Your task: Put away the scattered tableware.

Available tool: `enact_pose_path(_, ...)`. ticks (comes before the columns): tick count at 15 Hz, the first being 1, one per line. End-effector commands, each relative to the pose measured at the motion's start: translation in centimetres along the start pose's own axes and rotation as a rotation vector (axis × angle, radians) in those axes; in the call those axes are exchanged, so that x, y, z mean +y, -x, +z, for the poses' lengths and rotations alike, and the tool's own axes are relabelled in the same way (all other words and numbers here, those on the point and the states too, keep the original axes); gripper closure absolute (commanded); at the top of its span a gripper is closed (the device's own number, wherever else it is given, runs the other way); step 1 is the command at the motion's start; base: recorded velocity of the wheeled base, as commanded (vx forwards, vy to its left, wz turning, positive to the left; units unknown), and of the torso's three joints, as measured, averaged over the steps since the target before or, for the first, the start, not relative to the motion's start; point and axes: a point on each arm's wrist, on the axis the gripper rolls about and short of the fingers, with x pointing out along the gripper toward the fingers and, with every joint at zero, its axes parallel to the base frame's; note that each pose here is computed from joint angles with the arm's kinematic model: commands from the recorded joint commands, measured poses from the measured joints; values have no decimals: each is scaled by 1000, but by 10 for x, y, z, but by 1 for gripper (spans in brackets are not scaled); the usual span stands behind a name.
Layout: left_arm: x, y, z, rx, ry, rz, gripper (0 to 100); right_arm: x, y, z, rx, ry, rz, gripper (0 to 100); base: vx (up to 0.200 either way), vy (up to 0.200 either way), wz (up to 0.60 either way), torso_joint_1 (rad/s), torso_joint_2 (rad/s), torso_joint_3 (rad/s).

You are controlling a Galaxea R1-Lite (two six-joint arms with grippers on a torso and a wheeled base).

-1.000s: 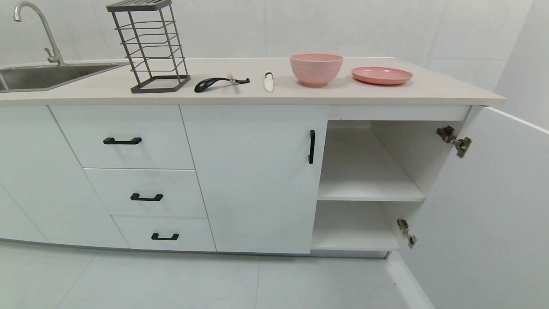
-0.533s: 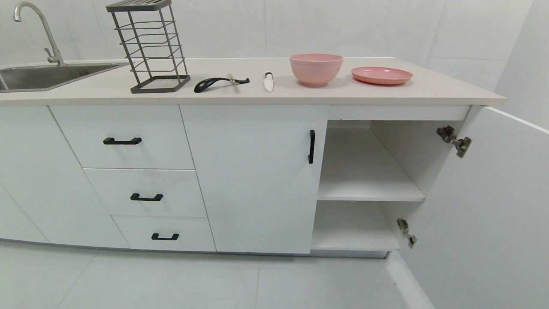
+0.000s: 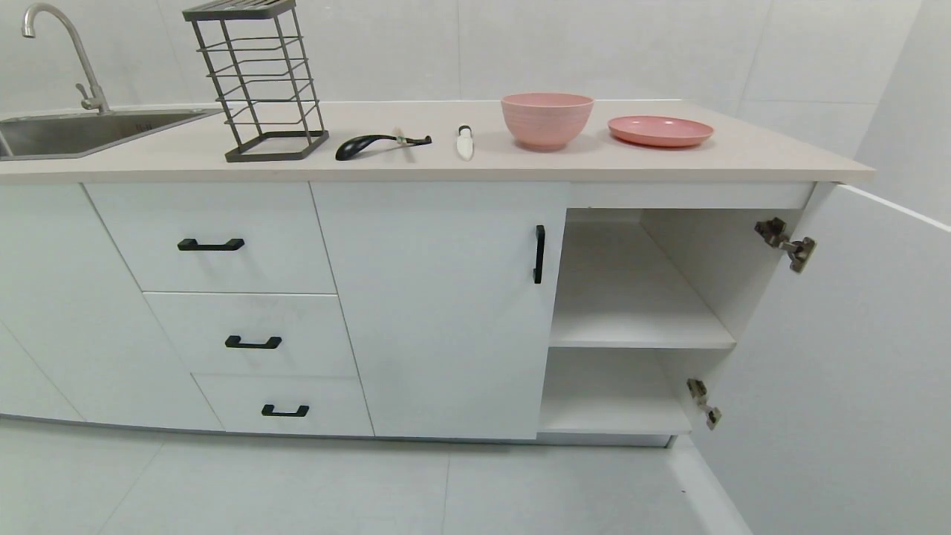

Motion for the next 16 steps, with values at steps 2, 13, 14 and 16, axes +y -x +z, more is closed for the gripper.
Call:
enact_pose_path(2, 0, 0, 0, 4, 0, 1, 0, 0, 0, 0, 2, 1, 1, 0, 0, 0, -600, 5, 2, 0)
enact_pose_path(13, 0, 0, 0, 4, 2, 2, 0, 0, 0, 0, 2, 2, 1, 0, 91, -91, -55, 3, 2, 0)
enact_pose_path(14, 0, 0, 0, 4, 2, 2, 0, 0, 0, 0, 2, 2, 1, 0, 200, 0, 0, 2, 7, 7)
enact_pose_path(16, 0, 0, 0, 4, 2, 2, 0, 0, 0, 0, 2, 2, -1, 0, 200, 100, 0, 0, 2, 2)
